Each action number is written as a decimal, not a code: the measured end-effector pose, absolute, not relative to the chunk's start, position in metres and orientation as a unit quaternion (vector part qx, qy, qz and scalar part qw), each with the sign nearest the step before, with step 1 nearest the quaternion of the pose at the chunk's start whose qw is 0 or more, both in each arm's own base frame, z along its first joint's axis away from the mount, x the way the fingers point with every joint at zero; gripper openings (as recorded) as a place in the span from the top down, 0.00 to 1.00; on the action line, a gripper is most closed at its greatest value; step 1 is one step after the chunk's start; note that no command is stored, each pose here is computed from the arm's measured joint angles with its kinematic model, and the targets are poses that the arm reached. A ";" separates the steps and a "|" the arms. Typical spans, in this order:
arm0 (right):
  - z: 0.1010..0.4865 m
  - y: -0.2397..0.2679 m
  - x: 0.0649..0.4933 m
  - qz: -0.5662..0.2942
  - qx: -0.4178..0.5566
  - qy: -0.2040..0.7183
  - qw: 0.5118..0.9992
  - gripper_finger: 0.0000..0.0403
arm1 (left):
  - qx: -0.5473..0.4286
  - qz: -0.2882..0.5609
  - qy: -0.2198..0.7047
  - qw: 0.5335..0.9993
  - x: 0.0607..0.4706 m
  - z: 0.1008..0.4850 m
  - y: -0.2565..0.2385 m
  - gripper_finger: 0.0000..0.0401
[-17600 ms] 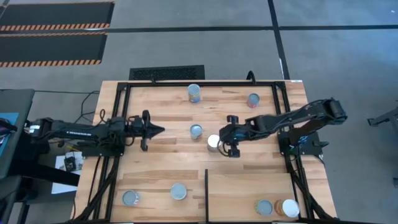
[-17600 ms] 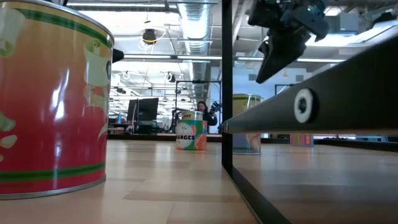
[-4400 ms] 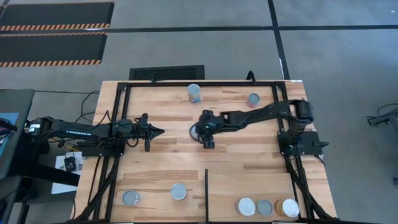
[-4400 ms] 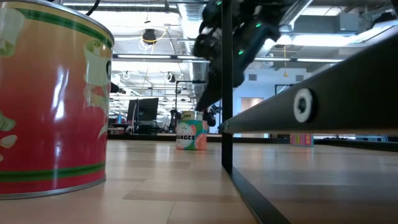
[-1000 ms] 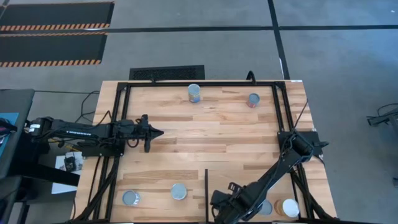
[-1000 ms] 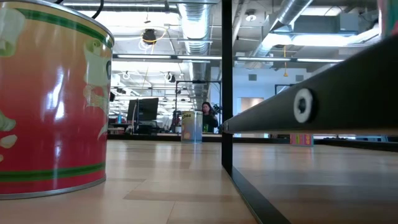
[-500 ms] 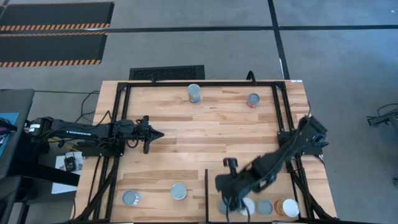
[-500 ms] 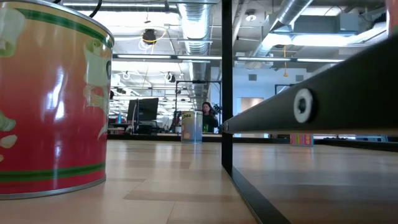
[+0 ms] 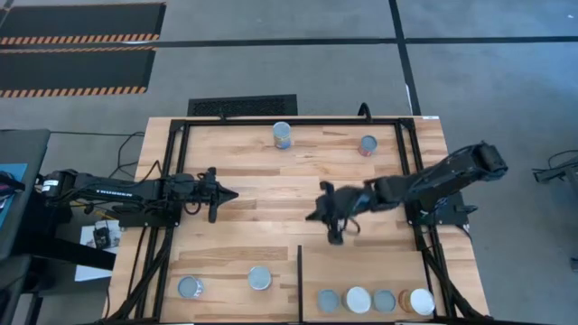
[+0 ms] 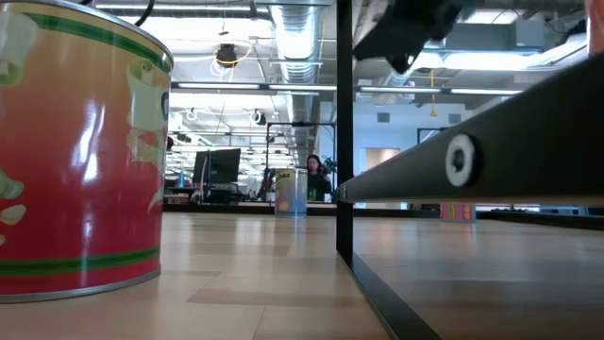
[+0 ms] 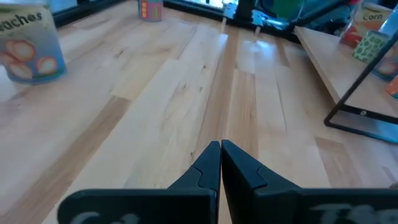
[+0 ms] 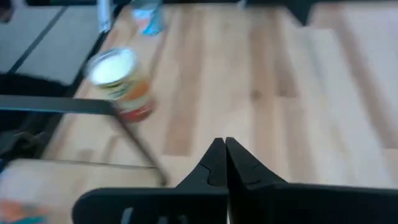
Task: Pick and place cans onto a shelf
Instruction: Put the canned peaches aligned with the other canned peaches on the shelf
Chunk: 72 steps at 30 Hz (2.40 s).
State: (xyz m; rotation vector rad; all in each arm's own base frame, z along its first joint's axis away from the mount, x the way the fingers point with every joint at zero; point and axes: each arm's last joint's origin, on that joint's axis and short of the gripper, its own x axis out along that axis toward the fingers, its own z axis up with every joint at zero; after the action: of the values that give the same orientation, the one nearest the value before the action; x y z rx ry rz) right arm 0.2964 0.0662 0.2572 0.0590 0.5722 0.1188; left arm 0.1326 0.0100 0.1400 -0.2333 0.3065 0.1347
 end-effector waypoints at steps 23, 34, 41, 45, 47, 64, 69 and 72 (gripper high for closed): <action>0.202 -0.008 0.252 -0.007 0.028 0.070 0.997 0.99 | -0.020 0.071 0.170 0.983 0.171 0.216 0.097 1.00; 0.201 -0.009 0.252 -0.020 0.012 0.073 0.997 0.98 | 0.017 0.150 0.260 0.954 0.228 0.239 0.187 1.00; 0.200 -0.009 0.252 -0.021 0.008 0.081 0.996 0.98 | 0.064 0.106 0.343 0.931 0.267 0.229 0.218 0.86; 0.199 -0.009 0.252 -0.020 0.004 0.087 0.996 0.98 | 0.105 0.085 0.377 0.916 0.284 0.212 0.225 0.75; 0.199 -0.009 0.252 -0.020 -0.001 0.088 0.996 0.98 | 0.128 0.078 0.386 0.910 0.289 0.205 0.225 0.70; 0.199 -0.010 0.252 -0.022 -0.003 0.085 0.996 0.98 | 0.250 0.045 0.391 0.885 0.301 0.202 0.218 0.74; 0.200 -0.010 0.252 -0.022 -0.003 0.082 0.996 0.98 | 0.269 0.036 0.394 0.878 0.301 0.201 0.219 0.76; 0.200 -0.010 0.252 -0.022 -0.003 0.082 0.996 0.98 | 0.272 0.030 0.394 0.878 0.301 0.201 0.218 0.77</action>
State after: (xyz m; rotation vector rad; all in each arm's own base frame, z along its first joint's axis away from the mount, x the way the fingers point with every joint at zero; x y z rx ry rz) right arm 0.2521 -0.0104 0.1997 -0.0056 0.1642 -0.0434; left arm 0.3006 0.2180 0.2012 0.5665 0.8215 0.0635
